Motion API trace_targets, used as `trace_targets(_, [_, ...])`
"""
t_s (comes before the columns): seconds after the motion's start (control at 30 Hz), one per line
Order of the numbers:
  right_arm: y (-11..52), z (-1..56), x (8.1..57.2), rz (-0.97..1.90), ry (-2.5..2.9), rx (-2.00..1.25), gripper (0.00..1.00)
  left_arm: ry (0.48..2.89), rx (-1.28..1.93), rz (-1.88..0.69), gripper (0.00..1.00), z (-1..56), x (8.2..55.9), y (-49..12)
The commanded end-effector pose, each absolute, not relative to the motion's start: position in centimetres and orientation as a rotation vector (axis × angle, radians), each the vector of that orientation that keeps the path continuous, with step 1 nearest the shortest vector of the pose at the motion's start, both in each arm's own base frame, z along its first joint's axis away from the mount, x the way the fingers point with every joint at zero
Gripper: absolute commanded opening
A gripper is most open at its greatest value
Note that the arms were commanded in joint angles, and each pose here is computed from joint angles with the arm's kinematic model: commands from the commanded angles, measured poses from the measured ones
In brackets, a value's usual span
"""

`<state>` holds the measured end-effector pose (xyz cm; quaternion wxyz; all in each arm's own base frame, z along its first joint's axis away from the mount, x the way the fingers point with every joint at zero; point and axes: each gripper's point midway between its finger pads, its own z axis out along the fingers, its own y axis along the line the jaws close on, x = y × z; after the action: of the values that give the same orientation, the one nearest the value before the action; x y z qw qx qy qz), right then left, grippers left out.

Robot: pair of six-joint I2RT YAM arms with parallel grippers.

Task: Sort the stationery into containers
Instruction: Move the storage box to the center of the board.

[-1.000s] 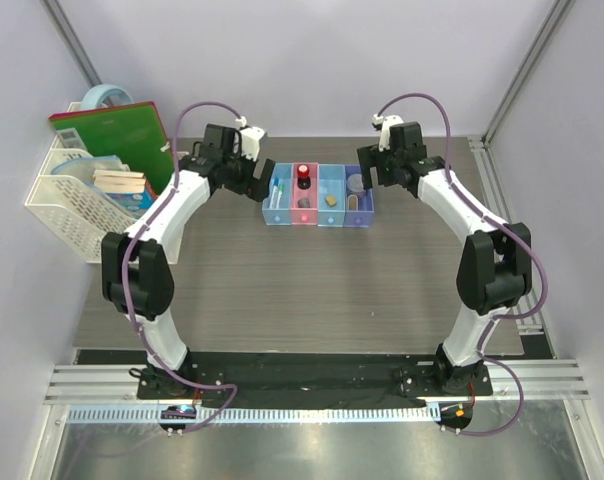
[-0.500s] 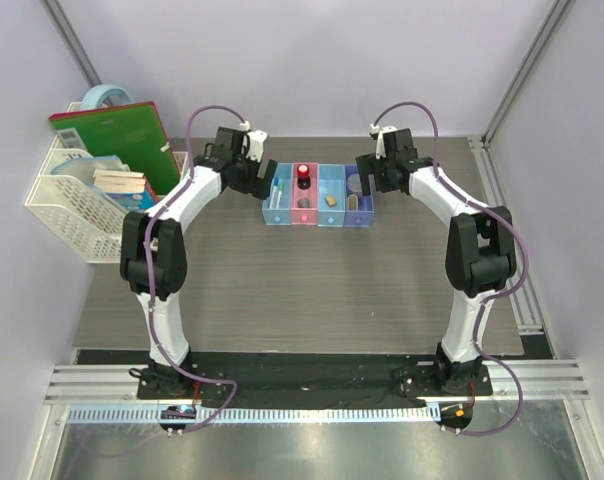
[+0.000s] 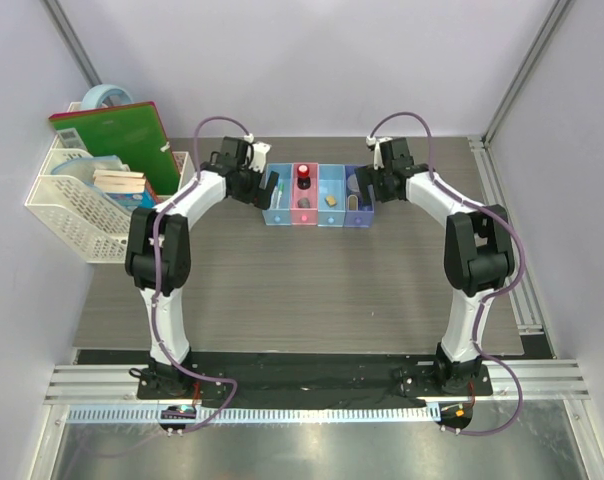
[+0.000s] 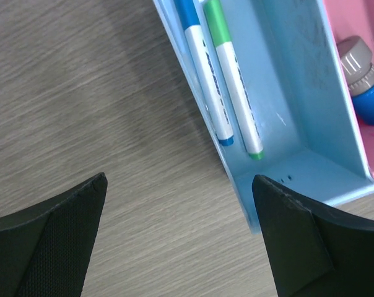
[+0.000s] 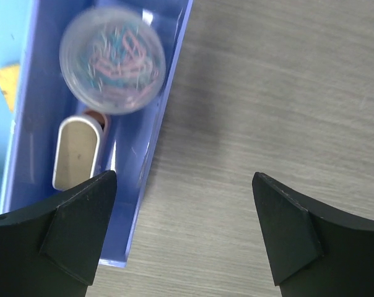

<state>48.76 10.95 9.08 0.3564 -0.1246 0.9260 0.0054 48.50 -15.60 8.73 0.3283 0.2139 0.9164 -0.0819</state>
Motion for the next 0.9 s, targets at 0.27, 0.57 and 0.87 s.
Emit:
trace_targets(0.27, [12.2, 7.8, 45.4, -0.015, 2.414, -0.397, 0.96, 2.384, 0.694, -0.280, 1.00, 8.2, 45.2, -17.9])
trace_targets(0.57, [12.7, 7.8, 42.0, 0.001, 2.424, -0.426, 0.96, 2.395, 0.711, -0.298, 1.00, 8.8, 42.6, -17.8])
trace_targets(0.87, [12.4, 8.6, 40.3, -0.034, 2.388, -0.447, 0.96, 2.366, 0.695, -0.297, 1.00, 11.1, 41.9, -17.5])
